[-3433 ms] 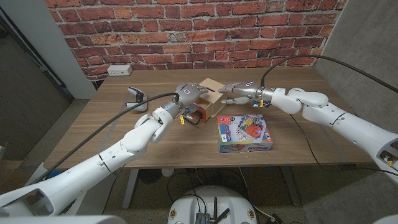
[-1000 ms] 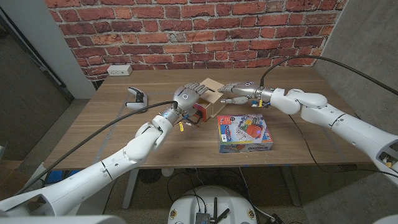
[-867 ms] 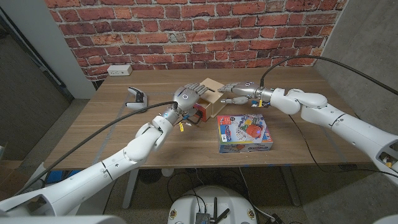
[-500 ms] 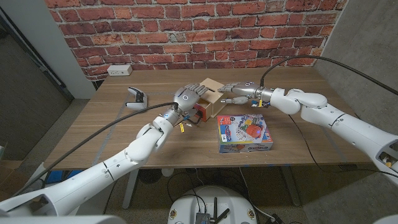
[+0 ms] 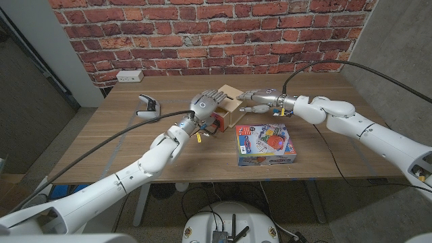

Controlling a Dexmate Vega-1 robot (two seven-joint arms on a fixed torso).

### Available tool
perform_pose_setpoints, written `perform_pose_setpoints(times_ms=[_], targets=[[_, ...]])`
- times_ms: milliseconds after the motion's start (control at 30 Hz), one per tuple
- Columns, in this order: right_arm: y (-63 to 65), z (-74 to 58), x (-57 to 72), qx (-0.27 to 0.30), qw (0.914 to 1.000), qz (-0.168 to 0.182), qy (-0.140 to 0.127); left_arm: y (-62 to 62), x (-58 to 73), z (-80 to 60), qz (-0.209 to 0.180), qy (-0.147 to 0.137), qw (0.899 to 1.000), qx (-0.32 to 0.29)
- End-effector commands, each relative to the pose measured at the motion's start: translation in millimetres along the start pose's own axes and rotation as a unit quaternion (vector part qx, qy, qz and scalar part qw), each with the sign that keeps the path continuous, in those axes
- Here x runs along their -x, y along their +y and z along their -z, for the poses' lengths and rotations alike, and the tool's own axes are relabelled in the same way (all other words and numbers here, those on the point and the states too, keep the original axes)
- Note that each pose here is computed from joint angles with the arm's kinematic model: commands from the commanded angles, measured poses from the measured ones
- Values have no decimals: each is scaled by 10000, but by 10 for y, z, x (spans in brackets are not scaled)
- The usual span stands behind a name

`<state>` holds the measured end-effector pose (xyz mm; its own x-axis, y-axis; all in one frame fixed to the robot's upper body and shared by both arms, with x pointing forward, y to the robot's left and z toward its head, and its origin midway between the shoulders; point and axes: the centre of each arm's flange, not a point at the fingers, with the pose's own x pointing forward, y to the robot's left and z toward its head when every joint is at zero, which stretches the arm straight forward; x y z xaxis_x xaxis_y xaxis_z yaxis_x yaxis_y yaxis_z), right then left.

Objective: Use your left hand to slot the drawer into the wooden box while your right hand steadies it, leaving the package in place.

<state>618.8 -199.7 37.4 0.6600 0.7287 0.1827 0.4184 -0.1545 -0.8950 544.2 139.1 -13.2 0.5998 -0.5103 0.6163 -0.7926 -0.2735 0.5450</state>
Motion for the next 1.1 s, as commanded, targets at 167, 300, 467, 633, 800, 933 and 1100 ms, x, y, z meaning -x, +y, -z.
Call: perform_pose_setpoints(times_ms=[167, 300, 467, 633, 800, 933, 1100], targets=[[-9, -19, -16, 26, 10000, 37, -37, -9, -71, -1, -94, 1, 10000, -22], [-15, -20, -14, 35, 10000, 46, -42, -11, -87, -1, -109, -3, 9999, -29], [-18, -20, -13, 36, 10000, 43, -42, -13, -103, -4, -137, -29, 9999, -34], [-19, -20, -12, 37, 10000, 46, -45, -16, -121, -4, -159, -3, 9999, -40], [-23, -16, -9, 43, 10000, 42, -52, -27, -147, -8, -177, -10, 9998, -49], [-24, -15, -6, 42, 10000, 50, -53, -41, -162, -7, -183, -29, 9998, -46], [-24, -22, -9, 35, 10000, 39, -55, -55, -178, -3, -192, -29, 9998, -32]])
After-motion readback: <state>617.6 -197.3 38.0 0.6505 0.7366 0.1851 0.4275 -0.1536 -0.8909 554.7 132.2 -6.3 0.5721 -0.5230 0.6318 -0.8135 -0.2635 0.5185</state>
